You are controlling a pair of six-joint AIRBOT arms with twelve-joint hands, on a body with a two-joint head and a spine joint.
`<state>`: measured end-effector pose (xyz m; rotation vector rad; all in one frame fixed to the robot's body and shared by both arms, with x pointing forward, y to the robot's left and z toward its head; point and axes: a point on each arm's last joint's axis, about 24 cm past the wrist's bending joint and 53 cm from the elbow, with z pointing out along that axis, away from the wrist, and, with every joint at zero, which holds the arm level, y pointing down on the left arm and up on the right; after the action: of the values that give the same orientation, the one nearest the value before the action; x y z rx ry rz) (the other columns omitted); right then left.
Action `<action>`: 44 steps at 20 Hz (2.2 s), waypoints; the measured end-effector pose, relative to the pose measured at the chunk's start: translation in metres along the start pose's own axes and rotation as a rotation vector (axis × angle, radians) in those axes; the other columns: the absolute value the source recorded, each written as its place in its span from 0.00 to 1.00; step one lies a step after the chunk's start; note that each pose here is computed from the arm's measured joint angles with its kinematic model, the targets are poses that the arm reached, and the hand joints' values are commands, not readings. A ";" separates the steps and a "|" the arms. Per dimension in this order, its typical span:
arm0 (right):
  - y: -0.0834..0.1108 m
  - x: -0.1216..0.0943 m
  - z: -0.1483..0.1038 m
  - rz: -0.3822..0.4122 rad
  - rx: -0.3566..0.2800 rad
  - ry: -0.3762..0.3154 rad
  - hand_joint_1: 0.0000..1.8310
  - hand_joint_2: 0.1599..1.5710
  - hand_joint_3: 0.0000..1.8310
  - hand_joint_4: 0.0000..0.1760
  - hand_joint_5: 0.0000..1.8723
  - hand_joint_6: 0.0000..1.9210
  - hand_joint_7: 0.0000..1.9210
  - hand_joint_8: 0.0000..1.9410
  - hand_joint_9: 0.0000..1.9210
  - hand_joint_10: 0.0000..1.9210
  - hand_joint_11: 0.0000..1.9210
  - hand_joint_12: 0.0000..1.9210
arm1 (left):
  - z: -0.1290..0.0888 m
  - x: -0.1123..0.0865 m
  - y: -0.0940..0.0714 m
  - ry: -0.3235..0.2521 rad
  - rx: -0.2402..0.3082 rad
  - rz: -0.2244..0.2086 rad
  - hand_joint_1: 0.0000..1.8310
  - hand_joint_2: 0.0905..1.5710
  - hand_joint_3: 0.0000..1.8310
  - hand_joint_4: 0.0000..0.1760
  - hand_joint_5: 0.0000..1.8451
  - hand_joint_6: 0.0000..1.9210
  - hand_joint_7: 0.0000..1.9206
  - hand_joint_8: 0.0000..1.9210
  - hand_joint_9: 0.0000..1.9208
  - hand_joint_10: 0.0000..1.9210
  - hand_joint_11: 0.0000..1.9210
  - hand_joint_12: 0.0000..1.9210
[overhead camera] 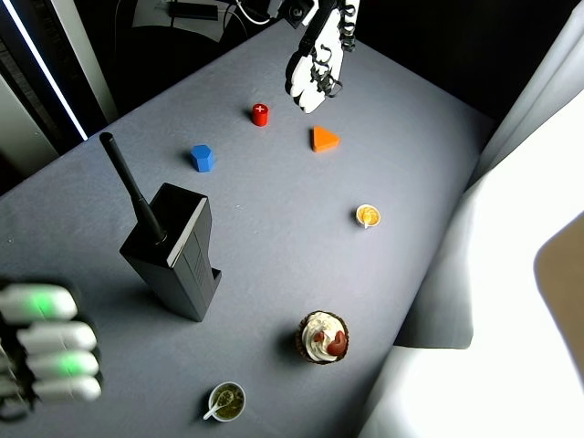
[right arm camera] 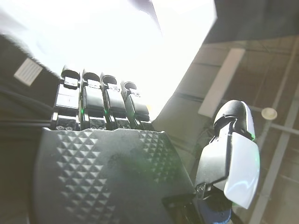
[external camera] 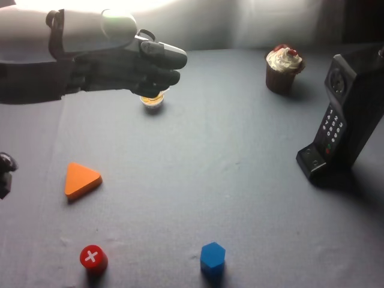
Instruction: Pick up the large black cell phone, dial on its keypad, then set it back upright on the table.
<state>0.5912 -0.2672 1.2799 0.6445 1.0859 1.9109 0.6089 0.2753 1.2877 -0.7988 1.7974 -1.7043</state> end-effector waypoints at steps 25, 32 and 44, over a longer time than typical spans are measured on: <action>0.004 0.157 -0.032 0.328 0.119 0.175 0.16 0.54 0.00 0.00 0.16 0.00 0.15 0.00 0.14 0.00 0.01 0.40 | -0.026 0.011 -0.043 0.138 0.228 0.727 0.02 0.77 0.00 0.14 0.16 0.00 0.15 0.00 0.14 0.00 0.00 0.25; 0.001 0.190 -0.044 0.356 0.144 0.240 0.38 0.64 0.00 0.00 0.40 0.32 0.40 0.40 0.33 0.67 0.31 0.84 | -0.026 0.010 -0.050 0.110 0.265 0.839 0.46 0.76 0.00 0.48 0.40 0.54 0.46 0.11 0.38 0.37 0.16 0.76; -0.006 0.197 -0.050 0.358 0.158 0.224 0.83 0.52 0.42 0.45 0.64 1.00 0.71 1.00 0.83 1.00 0.89 1.00 | -0.034 0.002 -0.037 0.127 0.205 0.906 0.56 0.40 0.75 0.00 0.46 1.00 0.69 1.00 0.72 1.00 0.71 1.00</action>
<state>0.4525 -0.1203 1.2567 0.7669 1.3441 2.2614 0.5845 0.2959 1.3264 0.2213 1.6361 -1.2828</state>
